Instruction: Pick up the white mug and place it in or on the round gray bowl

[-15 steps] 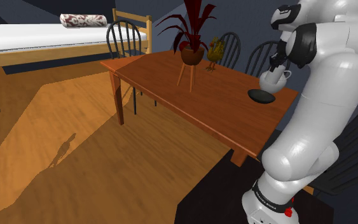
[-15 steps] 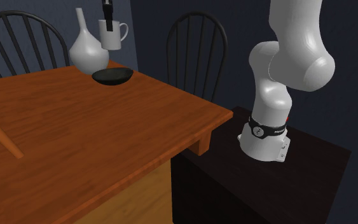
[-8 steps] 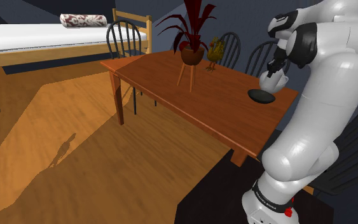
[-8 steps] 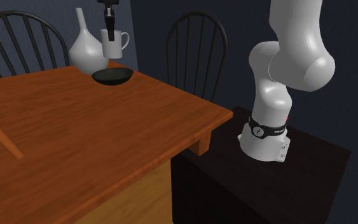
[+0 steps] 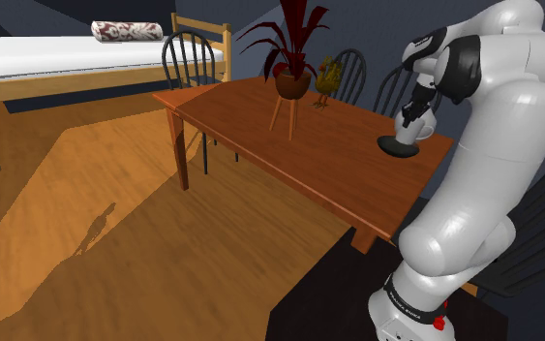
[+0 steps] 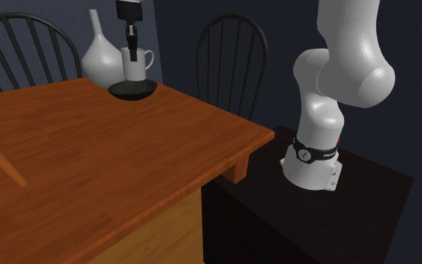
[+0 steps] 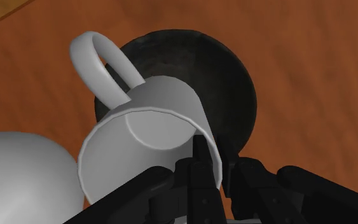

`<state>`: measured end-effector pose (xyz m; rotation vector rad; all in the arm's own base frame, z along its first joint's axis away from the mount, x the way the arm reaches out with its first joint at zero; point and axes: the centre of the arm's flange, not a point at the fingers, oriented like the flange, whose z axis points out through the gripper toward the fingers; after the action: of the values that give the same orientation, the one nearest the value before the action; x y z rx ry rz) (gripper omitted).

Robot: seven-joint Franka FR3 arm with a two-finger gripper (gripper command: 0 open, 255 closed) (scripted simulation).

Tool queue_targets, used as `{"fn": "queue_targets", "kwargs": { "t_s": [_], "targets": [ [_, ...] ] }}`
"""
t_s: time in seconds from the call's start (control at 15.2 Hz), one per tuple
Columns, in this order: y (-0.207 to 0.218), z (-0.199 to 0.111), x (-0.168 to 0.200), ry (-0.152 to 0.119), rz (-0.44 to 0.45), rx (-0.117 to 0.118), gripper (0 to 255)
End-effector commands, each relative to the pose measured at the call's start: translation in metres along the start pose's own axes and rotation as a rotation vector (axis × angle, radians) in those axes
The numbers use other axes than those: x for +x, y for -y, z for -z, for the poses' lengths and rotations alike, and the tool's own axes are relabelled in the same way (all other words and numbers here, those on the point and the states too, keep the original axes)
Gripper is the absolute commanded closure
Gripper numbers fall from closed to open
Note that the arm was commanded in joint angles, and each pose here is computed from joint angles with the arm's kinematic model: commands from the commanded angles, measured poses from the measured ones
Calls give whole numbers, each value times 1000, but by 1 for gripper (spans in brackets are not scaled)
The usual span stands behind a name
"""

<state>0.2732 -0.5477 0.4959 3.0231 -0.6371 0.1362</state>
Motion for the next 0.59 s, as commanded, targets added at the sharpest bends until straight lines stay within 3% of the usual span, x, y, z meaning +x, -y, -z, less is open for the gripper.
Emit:
{"fn": "queue_targets", "kwargs": {
  "t_s": [0.0,0.53],
  "targets": [
    [-1,-11,-1,0,0,0,255],
    [0,-19,-2,0,0,0,255]
  ]
}}
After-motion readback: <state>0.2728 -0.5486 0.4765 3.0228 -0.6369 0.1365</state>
